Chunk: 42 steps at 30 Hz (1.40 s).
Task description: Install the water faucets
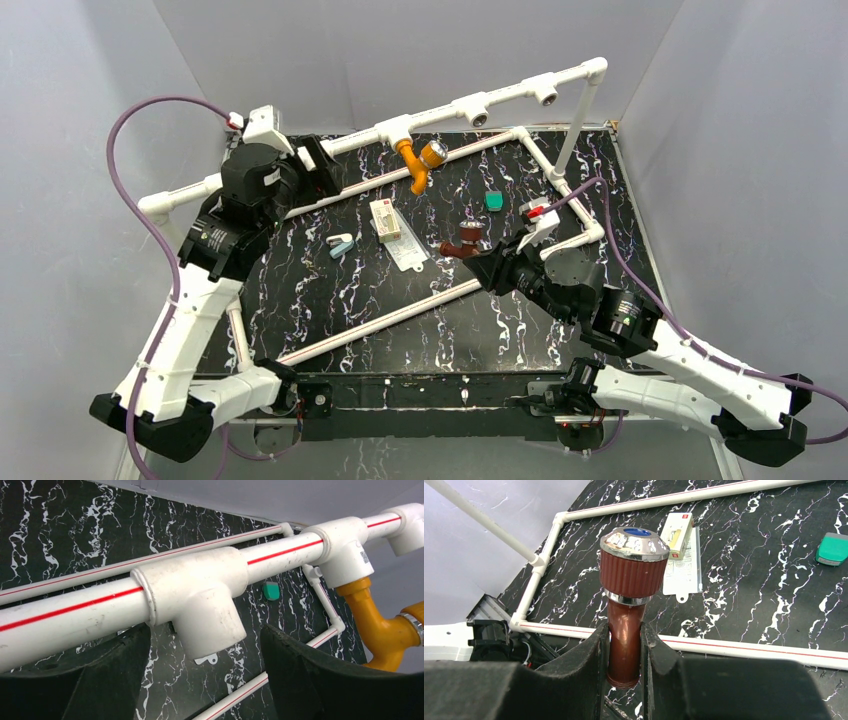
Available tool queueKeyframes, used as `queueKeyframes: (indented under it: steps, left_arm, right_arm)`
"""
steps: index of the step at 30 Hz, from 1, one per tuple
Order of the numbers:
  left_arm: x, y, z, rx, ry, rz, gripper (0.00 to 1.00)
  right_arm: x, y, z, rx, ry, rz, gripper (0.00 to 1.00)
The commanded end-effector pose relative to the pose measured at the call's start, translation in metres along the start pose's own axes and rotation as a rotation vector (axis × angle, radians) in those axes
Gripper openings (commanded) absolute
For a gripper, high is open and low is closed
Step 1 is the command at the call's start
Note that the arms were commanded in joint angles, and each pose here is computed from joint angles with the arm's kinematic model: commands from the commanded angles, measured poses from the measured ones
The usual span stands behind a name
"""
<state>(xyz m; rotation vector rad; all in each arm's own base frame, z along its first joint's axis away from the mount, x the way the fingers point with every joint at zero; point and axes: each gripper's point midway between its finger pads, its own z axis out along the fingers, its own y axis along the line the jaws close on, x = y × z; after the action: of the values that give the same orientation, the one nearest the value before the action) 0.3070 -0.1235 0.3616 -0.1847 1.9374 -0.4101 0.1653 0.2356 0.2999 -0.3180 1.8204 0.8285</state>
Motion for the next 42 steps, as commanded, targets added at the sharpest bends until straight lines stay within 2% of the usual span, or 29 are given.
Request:
queueKeyframes:
  steps: [1,5,11,14,21,29,42]
  left_arm:
    - [-0.013,0.009,-0.002,-0.065,-0.031,0.025,0.77]
    - [-0.013,0.009,0.006,-0.085,-0.022,0.034,0.71]
    - [-0.013,0.006,0.014,-0.080,-0.004,0.046,0.53]
    - [-0.013,0.007,0.012,-0.084,0.003,0.054,0.39]
    - [-0.020,0.016,0.001,-0.131,-0.006,0.092,0.00]
    - [-0.037,0.041,-0.022,-0.255,-0.056,0.147,0.00]
    - [-0.055,0.079,-0.066,-0.413,-0.128,0.254,0.00]
  right_arm:
    - [-0.021,0.009,-0.005,-0.035,-0.073,0.030,0.01]
    - [-0.020,0.009,-0.005,-0.040,-0.071,0.032,0.01]
    - [-0.017,0.007,-0.005,-0.037,-0.071,0.036,0.01]
    - [-0.015,0.006,-0.005,-0.034,-0.069,0.041,0.01]
    - [-0.011,0.006,-0.002,-0.032,-0.054,0.039,0.01]
    - [-0.019,0.000,-0.002,0.010,-0.071,0.016,0.01]
    - [-0.036,-0.027,-0.001,0.187,-0.110,-0.057,0.01]
